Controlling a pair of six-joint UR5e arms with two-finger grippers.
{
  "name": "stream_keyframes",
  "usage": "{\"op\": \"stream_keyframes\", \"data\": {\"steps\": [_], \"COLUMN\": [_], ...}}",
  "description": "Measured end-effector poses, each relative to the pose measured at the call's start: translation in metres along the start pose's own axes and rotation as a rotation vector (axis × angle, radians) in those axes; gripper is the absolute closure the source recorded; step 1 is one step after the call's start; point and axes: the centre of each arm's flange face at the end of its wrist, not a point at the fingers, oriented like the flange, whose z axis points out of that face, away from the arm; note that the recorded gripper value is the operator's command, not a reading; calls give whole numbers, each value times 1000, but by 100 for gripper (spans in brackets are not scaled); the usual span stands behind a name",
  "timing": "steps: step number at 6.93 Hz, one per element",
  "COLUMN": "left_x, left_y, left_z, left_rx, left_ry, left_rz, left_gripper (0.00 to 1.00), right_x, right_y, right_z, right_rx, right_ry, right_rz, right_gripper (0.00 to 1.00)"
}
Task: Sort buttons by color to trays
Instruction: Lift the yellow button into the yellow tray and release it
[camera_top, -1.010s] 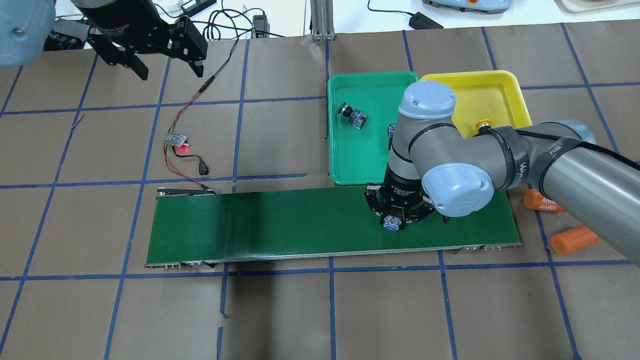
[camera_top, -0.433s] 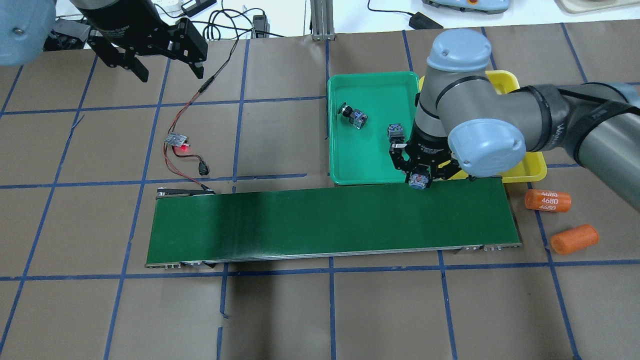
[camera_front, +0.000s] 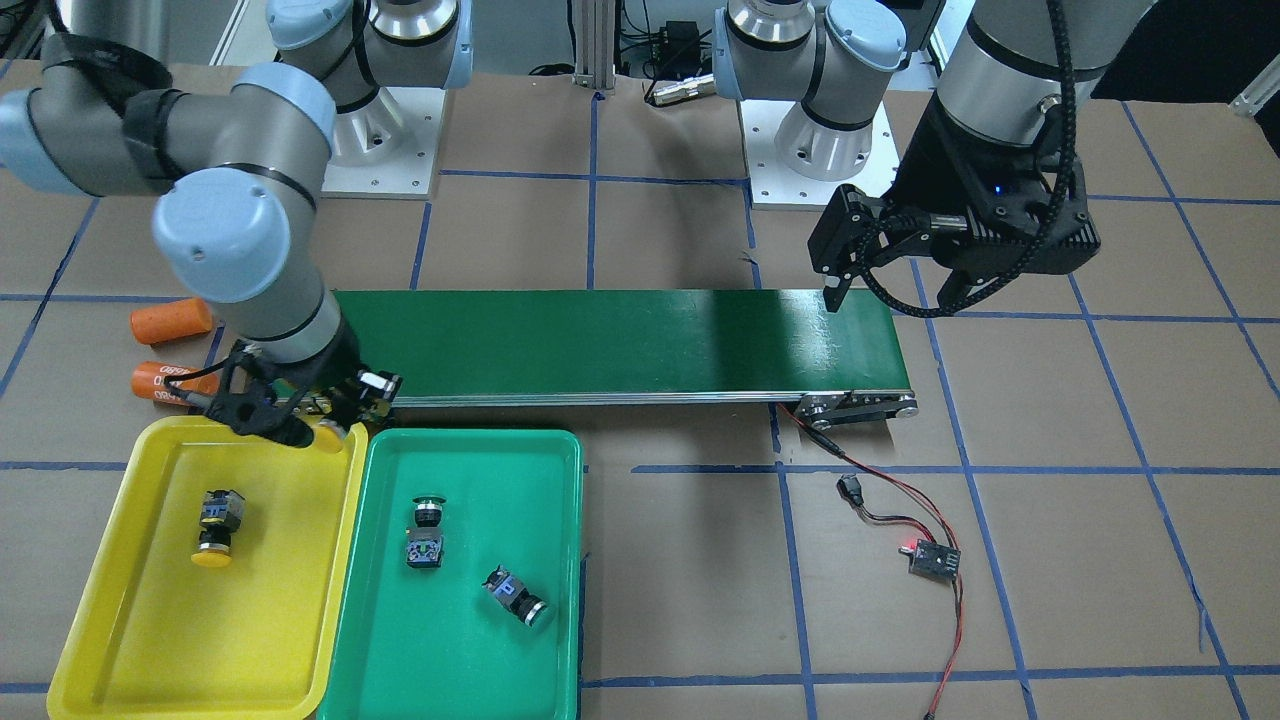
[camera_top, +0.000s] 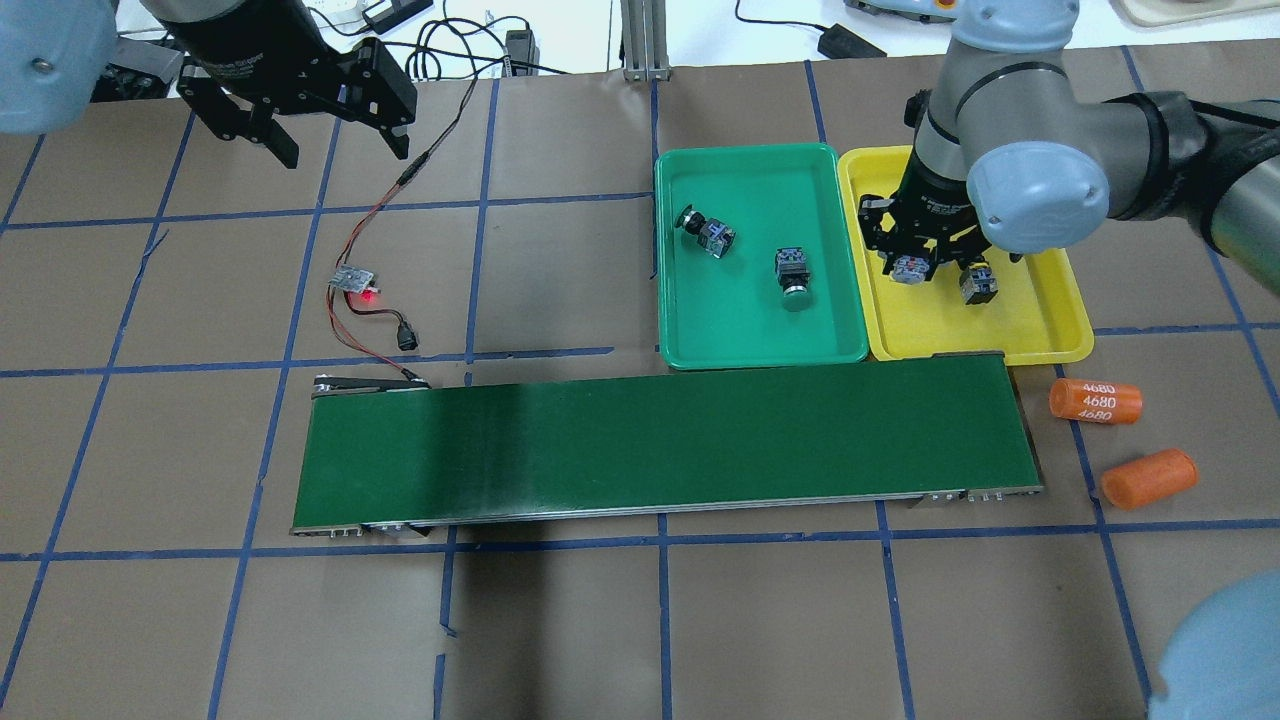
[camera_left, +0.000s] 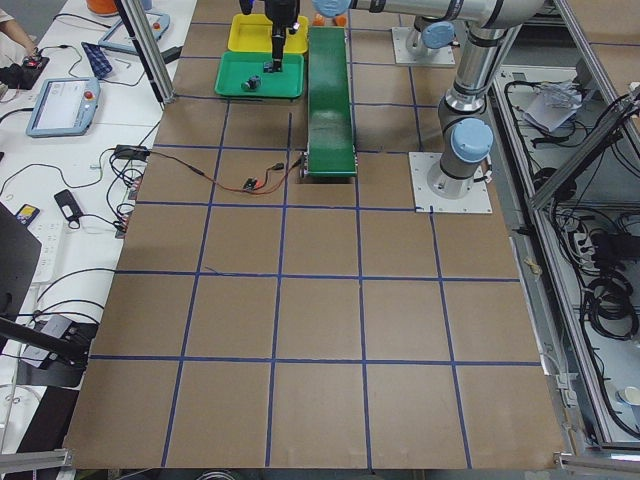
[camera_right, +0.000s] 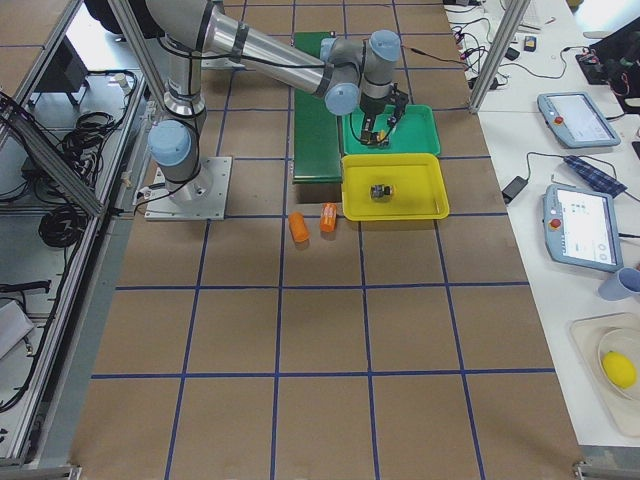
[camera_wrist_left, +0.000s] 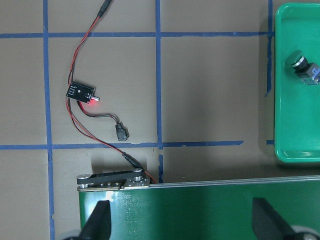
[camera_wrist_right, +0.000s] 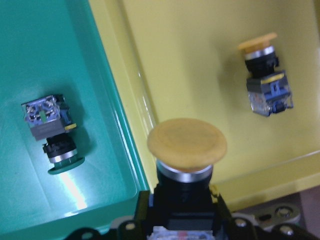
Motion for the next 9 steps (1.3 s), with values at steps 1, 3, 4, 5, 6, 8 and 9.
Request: {"op": "stream_keyframes", "data": {"steps": [1, 3, 4, 5, 6, 8, 9], "left_x": [0, 0, 0, 0, 0, 0, 0], "left_y": [0, 0, 0, 1, 1, 1, 1], "left_z": [0, 1, 2, 3, 3, 4, 4], "left_rx": [-1, -3, -4, -5, -5, -8, -8], "left_ry": [0, 0, 0, 0, 0, -1, -1], "left_rz": [-1, -1, -1, -1, -1, -1, -1], "left_gripper": [0, 0, 0, 0, 0, 0, 0], "right_x": [3, 4, 6, 9, 12, 18, 19], "right_y": [-20, -34, -37, -39, -40, -33, -15], "right_z": [19, 39, 47, 52, 53, 32, -2], "right_rx": [2, 18, 15, 8, 2, -6, -13], "right_ry": [6, 6, 9, 8, 7, 5, 1], "right_rz": [-21, -44, -49, -50, -58, -98, -111], "right_gripper": [100, 1, 0, 0, 0, 0, 0]}}
